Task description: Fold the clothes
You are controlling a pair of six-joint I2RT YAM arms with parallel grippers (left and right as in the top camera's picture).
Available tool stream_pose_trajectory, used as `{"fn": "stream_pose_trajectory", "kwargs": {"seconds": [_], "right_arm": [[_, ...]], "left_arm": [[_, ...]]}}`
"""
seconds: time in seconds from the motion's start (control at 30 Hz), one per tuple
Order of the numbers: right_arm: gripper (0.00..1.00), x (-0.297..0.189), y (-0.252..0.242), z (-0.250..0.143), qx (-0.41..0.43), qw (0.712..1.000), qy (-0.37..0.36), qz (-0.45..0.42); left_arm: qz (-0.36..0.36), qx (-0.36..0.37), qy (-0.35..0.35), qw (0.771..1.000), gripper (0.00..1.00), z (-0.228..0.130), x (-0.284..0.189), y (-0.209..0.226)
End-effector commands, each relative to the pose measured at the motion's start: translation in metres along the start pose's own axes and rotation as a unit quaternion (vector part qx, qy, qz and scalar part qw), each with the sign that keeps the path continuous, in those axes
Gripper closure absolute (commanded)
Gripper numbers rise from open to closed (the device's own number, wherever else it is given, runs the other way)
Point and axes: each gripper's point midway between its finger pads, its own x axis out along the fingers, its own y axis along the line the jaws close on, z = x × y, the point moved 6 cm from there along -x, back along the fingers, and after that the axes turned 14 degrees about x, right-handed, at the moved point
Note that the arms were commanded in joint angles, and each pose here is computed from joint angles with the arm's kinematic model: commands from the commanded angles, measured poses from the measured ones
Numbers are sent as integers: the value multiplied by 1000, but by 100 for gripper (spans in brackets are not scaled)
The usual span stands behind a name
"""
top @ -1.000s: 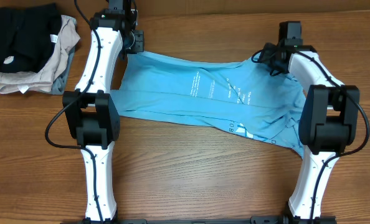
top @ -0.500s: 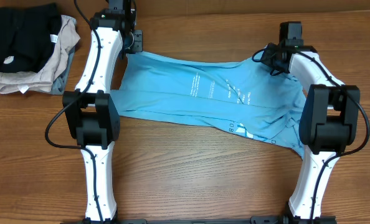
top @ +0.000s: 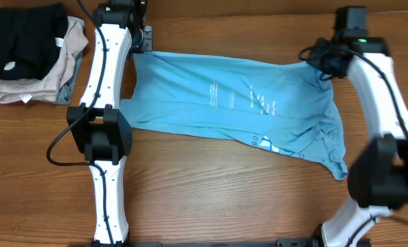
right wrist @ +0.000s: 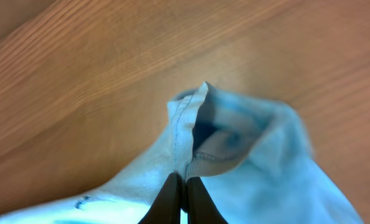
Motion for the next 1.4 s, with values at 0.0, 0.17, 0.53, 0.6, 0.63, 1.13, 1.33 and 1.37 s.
{"fn": "stream_pose_trajectory", "kwargs": {"seconds": [0.0, 0.17, 0.53, 0.6, 0.63, 1.13, 1.33, 1.37], "right_arm": [[96, -52, -9, -11, 11, 1000, 22, 2], [96, -59, -35, -50, 26, 990, 121, -61], [96, -11, -95, -127, 49, 954, 249, -160], [96, -8, -101, -135, 49, 950, 260, -168], [96, -7, -103, -137, 50, 948, 263, -171], [18, -36, -64, -116, -13, 963, 265, -52], [11, -65, -47, -111, -41, 969, 245, 21], [11, -68, -47, -111, -41, 969, 242, 23]], "left_arm": [[49, -3, -3, 999, 96, 0, -40, 16], [37, 8, 67, 997, 96, -25, -38, 11], [9, 37, 218, 975, 96, -86, 3, -4], [6, 41, 240, 970, 96, -97, 11, -7], [4, 43, 250, 967, 96, -102, 14, -8], [-100, 50, 265, 958, 0, -116, 5, 6], [-249, 40, 190, 949, 0, -115, 15, 17], [-263, 41, 184, 946, 0, -118, 18, 18]]}}
